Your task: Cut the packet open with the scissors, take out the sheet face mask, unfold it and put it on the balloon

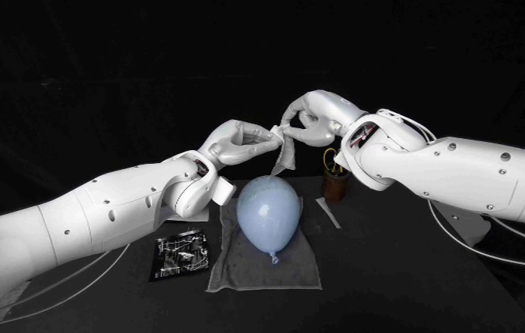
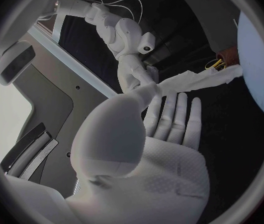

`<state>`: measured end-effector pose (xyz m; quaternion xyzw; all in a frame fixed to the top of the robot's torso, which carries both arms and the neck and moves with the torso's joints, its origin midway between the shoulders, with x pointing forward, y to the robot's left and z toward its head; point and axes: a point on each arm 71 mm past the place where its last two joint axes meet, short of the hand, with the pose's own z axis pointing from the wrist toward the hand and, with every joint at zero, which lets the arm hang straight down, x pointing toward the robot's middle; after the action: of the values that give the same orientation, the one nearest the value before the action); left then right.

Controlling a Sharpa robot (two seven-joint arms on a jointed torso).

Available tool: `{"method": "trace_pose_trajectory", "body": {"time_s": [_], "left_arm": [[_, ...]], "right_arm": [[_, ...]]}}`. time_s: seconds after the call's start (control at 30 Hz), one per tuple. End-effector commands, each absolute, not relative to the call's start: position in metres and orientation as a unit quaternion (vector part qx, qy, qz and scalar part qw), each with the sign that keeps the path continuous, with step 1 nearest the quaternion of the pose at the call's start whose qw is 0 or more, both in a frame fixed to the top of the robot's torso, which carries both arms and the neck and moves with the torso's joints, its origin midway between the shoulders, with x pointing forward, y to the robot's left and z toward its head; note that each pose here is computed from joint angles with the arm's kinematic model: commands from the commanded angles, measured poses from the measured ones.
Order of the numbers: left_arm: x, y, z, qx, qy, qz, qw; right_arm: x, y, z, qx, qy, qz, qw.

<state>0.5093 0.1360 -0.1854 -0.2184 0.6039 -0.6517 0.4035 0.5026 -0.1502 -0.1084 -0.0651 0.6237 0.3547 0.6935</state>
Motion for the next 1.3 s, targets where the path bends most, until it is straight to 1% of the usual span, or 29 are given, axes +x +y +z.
{"method": "trace_pose_trajectory", "body": {"time_s": [0.03,0.23,0.43,0.53,0.67,0.87,1.3], "left_arm": [[0.511,0.139,-0.185,-0.26,0.591,-0.665,0.376],[0.513,0.148,-0.187,-0.28,0.593,-0.653,0.379],[0.517,0.156,-0.19,-0.295,0.6,-0.621,0.408],[0.518,0.157,-0.191,-0.298,0.604,-0.61,0.417],[0.518,0.153,-0.191,-0.289,0.608,-0.608,0.422],[0.516,0.143,-0.189,-0.261,0.609,-0.612,0.432],[0.514,0.132,-0.186,-0.252,0.601,-0.621,0.435]], "right_arm": [[0.502,-0.15,-0.108,-0.073,0.619,0.347,0.701],[0.501,-0.15,-0.108,-0.073,0.617,0.348,0.702],[0.5,-0.15,-0.108,-0.071,0.616,0.351,0.701],[0.499,-0.149,-0.108,-0.07,0.617,0.353,0.7],[0.499,-0.147,-0.108,-0.071,0.619,0.354,0.698],[0.499,-0.144,-0.109,-0.071,0.622,0.355,0.694],[0.499,-0.14,-0.112,-0.072,0.628,0.356,0.688]]}}
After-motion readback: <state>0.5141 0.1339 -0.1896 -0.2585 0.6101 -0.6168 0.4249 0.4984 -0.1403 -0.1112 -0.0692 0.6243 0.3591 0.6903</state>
